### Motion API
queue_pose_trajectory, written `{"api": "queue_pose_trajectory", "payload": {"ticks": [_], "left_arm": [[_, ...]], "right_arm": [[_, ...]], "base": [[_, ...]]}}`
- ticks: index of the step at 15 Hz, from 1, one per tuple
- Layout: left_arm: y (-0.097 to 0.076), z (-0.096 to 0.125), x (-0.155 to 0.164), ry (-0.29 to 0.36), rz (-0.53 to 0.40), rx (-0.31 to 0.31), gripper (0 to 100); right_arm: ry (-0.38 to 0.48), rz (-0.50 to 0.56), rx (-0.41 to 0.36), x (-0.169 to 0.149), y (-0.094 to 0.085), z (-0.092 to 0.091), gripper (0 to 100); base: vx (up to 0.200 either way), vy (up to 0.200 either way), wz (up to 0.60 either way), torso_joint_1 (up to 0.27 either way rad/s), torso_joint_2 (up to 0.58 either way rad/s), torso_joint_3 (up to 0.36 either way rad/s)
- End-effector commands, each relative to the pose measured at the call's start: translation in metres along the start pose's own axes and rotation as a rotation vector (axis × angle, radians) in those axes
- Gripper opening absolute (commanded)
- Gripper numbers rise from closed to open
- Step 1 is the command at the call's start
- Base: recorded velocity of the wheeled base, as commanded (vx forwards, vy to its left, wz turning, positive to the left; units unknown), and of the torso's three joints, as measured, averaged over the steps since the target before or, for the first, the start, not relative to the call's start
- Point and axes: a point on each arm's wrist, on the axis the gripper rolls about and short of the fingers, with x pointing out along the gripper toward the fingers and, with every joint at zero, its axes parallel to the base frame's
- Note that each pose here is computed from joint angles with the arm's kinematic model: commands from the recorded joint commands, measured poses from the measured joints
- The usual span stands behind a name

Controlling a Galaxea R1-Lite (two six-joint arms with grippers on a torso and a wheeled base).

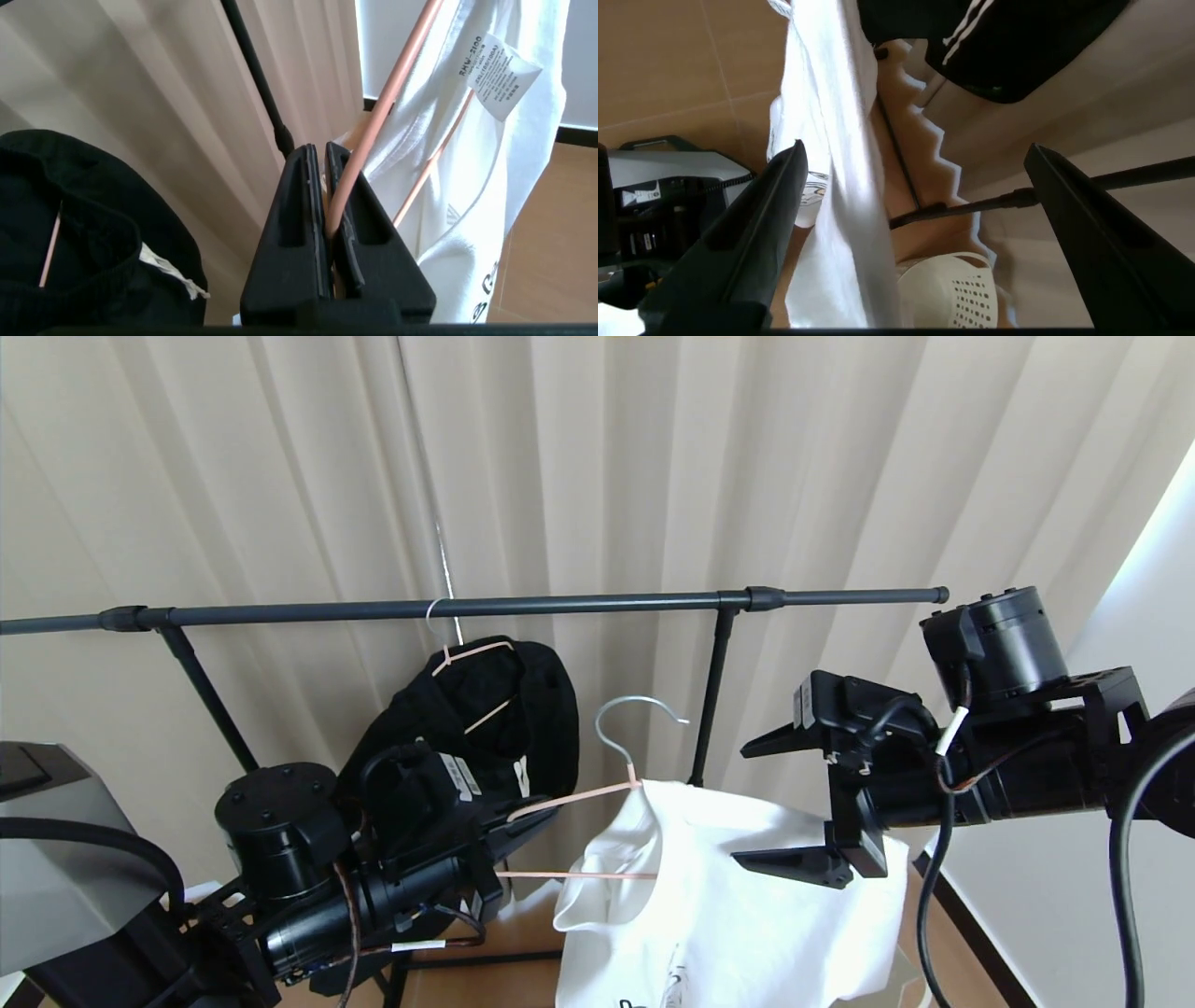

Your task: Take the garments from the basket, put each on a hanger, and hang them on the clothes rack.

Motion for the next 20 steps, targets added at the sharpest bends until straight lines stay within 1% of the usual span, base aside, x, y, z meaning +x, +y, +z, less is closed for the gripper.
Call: {"api": "queue_pose_trajectory", "payload": {"ticks": [1,4,12,13,20], "left_arm": [[0.001,0.0029,-0.0003,-0.011,0.005,0.003,0],[0.0017,0.008,-0.0032,-0.023,0.016,0.011,0],[0.0029,0.0094,-0.002,-0.027,0.021,0.007,0],[0.0031,0.0096,-0.0018,-0.028,0.021,0.008,0],[0.0026,0.0087,-0.0025,-0.021,0.026,0.005,0]], "right_arm": [[0.013,0.01,0.008,0.0074,-0.0029,-0.0028,100],[0.015,0.014,0.01,0.0098,-0.004,-0.0026,100],[0.012,0.011,0.007,0.0103,-0.005,-0.0018,100],[0.009,0.009,0.005,0.0103,-0.006,-0.0007,0],[-0.002,0.001,0.0,0.0062,-0.0054,0.0022,0]], "base": [[0.0,0.0,0.0,0.0,0.0,0.0],[0.0,0.0,0.0,0.0,0.0,0.0],[0.0,0.0,0.0,0.0,0.0,0.0],[0.0,0.0,0.0,0.0,0.0,0.0],[0.0,0.0,0.0,0.0,0.0,0.0]]}}
